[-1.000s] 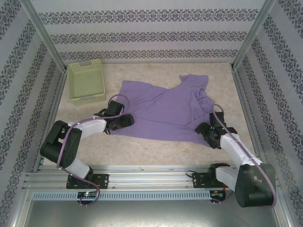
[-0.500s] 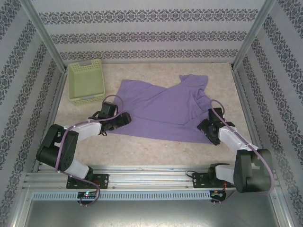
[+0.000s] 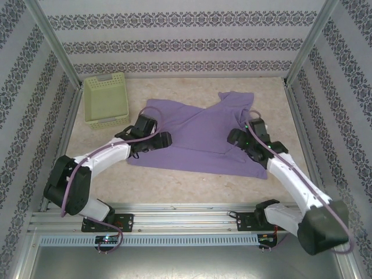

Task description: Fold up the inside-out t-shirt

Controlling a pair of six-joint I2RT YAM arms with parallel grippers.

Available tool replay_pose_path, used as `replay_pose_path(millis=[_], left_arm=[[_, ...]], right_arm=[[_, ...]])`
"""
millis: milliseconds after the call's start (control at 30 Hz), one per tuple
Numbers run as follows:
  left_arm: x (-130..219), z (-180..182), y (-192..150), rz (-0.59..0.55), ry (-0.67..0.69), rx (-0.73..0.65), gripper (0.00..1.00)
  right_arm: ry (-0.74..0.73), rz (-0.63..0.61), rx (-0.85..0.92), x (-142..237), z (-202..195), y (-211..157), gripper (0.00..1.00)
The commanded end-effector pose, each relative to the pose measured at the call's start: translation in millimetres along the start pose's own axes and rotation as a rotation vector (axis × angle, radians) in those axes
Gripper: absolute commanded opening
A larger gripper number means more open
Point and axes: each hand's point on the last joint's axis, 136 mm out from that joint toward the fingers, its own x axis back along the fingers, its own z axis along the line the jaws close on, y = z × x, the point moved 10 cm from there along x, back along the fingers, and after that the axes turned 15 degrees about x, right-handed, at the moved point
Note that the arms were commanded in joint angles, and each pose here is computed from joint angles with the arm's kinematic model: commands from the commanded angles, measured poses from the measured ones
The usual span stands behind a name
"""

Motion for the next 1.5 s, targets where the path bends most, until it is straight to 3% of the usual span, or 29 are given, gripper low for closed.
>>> replay_pose_path(millis=[0,200,400,633,867,1000,1100,1200,1300,1467], left_arm=[[-23.0,3.5,-0.8,0.036,0.062,-0.024,0.82],[-50.8,27.6,-4.7,0.080,0.179,0.008,0.83],[-49.6,56.9,-35.0,0.122,0.209,0.059,0.83],[-28.1,93.5,-86.8,0.132,0.246,0.116,0.83],[-6.1,96.9,-122.0,0.128,0.198,0.135,0.83],[23.0,69.9,-98.7,0.015,0.152,0.085,0.83],[49.1,43.6,-69.1,-0.153,0.089,0.031,0.86],[63.4,22.7,-33.5,-0.247,0.058,0.019,0.87],[54.9,9.1,-1.4,-0.263,0.055,0.026,0.87],[8.0,-1.9,43.7,-0.202,0.050,0.074,0.87]], right_arm=[[0.034,0.089,0.079,-28.9,30.7,-2.9,0.98],[0.031,0.245,0.151,-73.5,68.1,-17.6,0.98],[-0.001,0.326,0.173,-90.5,74.1,-42.4,0.98],[-0.056,0.377,0.146,-83.9,54.7,-74.4,0.98],[-0.080,0.336,0.109,-51.3,34.6,-98.4,0.98],[-0.050,0.249,0.149,-27.4,37.5,-77.7,0.98],[-0.070,0.148,0.162,-9.9,39.4,-44.1,0.98],[-0.039,0.078,0.117,-3.9,37.3,-7.6,0.98],[-0.012,0.045,0.076,-10.0,34.1,21.9,0.98],[0.011,0.087,0.025,-37.7,30.3,62.9,0.98]])
